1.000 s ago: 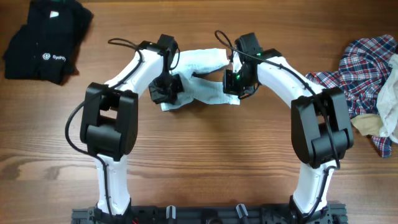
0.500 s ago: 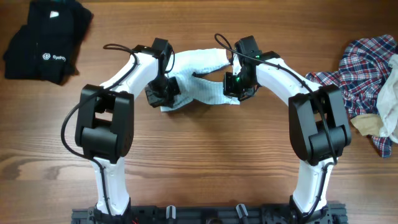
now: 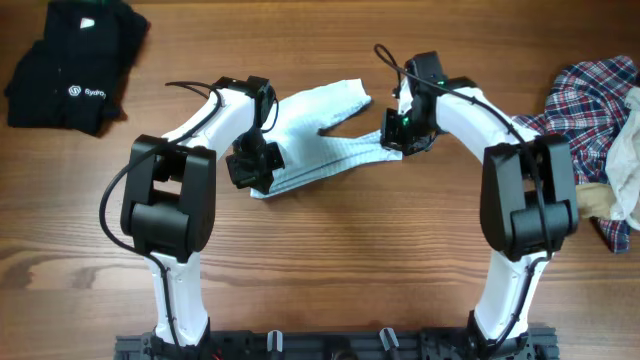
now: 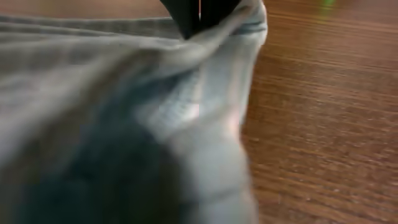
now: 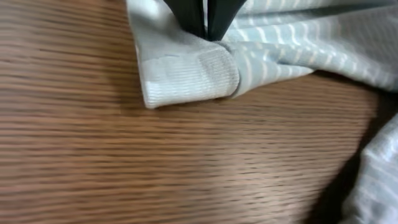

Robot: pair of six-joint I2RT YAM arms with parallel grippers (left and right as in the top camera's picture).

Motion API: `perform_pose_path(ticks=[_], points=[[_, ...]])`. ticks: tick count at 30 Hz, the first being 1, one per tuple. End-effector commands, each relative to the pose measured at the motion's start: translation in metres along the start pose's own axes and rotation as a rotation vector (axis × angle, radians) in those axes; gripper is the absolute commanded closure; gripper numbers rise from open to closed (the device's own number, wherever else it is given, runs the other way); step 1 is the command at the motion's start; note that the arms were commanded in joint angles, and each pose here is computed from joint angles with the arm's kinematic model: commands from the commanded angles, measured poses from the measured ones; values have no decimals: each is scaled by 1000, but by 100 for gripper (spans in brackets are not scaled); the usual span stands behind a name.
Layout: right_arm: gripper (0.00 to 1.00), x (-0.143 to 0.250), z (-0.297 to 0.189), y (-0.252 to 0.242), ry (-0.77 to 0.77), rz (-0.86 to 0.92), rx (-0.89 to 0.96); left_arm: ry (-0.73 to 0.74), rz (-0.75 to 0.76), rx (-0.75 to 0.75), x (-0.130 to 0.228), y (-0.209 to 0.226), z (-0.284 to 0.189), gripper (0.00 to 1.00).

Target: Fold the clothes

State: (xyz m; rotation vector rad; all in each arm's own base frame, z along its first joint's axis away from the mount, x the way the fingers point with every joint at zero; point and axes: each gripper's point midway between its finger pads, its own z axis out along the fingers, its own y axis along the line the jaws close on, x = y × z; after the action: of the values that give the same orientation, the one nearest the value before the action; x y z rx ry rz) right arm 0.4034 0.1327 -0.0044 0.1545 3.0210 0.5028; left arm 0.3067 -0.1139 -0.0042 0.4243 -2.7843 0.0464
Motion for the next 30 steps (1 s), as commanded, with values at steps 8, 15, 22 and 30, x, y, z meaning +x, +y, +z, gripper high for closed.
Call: perform_pose_path(ticks=[8,15,22,30], points=[[96,0,15,-29,29,7,85,-43,-1,-69,-15,22,0,96],[83,-26,-36,-2,-105,-33,30,-221,32,81,-22,-1,-63,96],[50,-36,-82,21,-212,-71,-30,-304,46,138,-29,-11,-83,91],[18,-75,-96,46,-383,-166,-123,-497,61,256,-74,-40,-104,35]])
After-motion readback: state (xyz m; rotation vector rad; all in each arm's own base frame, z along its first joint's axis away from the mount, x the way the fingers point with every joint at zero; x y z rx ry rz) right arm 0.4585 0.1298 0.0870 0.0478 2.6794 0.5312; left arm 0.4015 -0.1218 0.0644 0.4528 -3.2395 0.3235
